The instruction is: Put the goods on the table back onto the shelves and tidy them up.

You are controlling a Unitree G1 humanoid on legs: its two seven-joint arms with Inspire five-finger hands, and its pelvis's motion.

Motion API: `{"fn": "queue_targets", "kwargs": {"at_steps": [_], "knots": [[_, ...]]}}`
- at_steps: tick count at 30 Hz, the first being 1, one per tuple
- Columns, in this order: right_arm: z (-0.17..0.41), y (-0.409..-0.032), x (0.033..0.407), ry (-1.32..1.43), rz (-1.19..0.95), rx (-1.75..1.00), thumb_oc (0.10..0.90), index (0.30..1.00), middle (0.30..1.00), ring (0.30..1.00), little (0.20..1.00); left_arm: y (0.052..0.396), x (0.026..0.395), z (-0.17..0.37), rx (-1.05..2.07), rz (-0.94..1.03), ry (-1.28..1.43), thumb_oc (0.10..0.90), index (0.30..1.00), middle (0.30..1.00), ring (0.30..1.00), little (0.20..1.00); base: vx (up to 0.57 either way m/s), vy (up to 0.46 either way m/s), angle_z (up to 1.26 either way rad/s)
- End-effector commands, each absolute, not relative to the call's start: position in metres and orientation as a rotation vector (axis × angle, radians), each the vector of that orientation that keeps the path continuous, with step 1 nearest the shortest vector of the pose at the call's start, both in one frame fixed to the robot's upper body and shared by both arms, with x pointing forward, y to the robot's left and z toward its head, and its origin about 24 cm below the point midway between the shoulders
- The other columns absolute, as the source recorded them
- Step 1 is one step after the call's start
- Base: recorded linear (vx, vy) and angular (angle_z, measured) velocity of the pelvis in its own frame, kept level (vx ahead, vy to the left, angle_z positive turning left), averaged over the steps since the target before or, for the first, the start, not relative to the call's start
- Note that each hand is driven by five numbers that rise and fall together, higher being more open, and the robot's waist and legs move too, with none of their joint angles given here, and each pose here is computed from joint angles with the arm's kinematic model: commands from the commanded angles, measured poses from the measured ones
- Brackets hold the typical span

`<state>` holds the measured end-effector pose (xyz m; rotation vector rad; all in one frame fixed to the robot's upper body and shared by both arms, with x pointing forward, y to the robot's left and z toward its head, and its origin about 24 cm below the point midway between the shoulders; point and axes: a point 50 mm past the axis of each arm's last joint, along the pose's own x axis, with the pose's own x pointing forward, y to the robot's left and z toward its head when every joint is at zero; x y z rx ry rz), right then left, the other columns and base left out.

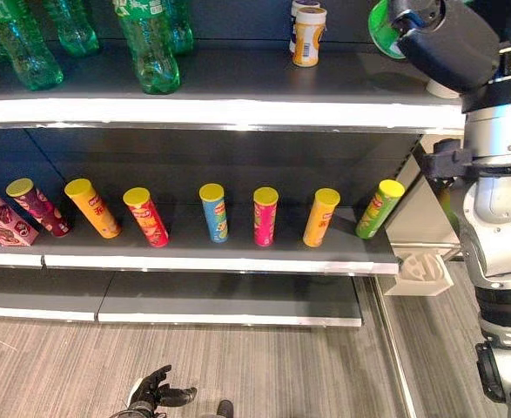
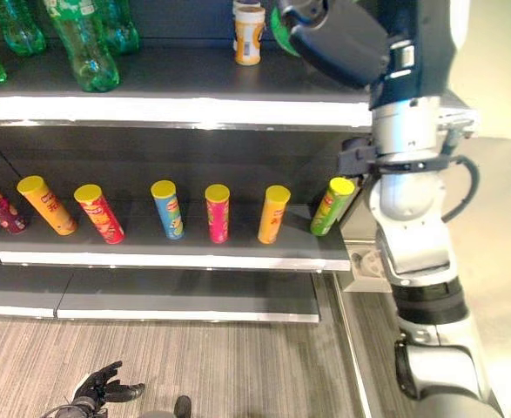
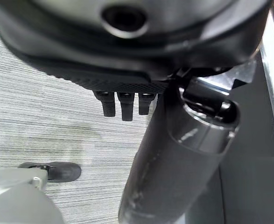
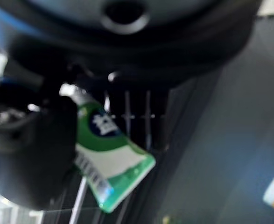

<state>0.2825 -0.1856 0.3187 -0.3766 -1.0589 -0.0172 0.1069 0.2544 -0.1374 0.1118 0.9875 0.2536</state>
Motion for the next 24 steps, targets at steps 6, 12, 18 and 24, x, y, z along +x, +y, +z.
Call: {"fn": "queue_targets", "kwargs": {"at_steps": [6, 12, 18, 24], "knots": [[0.366, -0.18, 0.306, -1.069, -0.029, -0.44, 0.4, 0.3, 0.3, 0.3, 0.3, 0.275, 0.11, -0.129, 0.125, 0.33, 0.936, 0.8, 0.9, 0.9, 0.9, 0.9, 0.03, -0.088, 0.17], [0.365, -0.19, 0.326, -0.969, -0.089, -0.489, 0.4, 0.3, 0.3, 0.3, 0.3, 0.274, 0.105, -0.132, 0.097, 0.346, 0.961, 0.8, 0.9, 0.9, 0.9, 0.9, 0.04, -0.068, 0.14], [0.356, -0.195, 0.339, -0.892, -0.095, -0.488, 0.4, 0.3, 0.3, 0.3, 0.3, 0.272, 0.1, -0.135, 0.081, 0.363, 0.979, 0.8, 0.9, 0.9, 0.9, 0.9, 0.03, -0.022, 0.17], [0.348, -0.204, 0.348, -0.839, -0.141, -0.45, 0.4, 0.3, 0.3, 0.3, 0.3, 0.269, 0.096, -0.139, 0.086, 0.358, 1.003, 0.8, 0.9, 0.9, 0.9, 0.9, 0.02, 0.017, 0.19]]}}
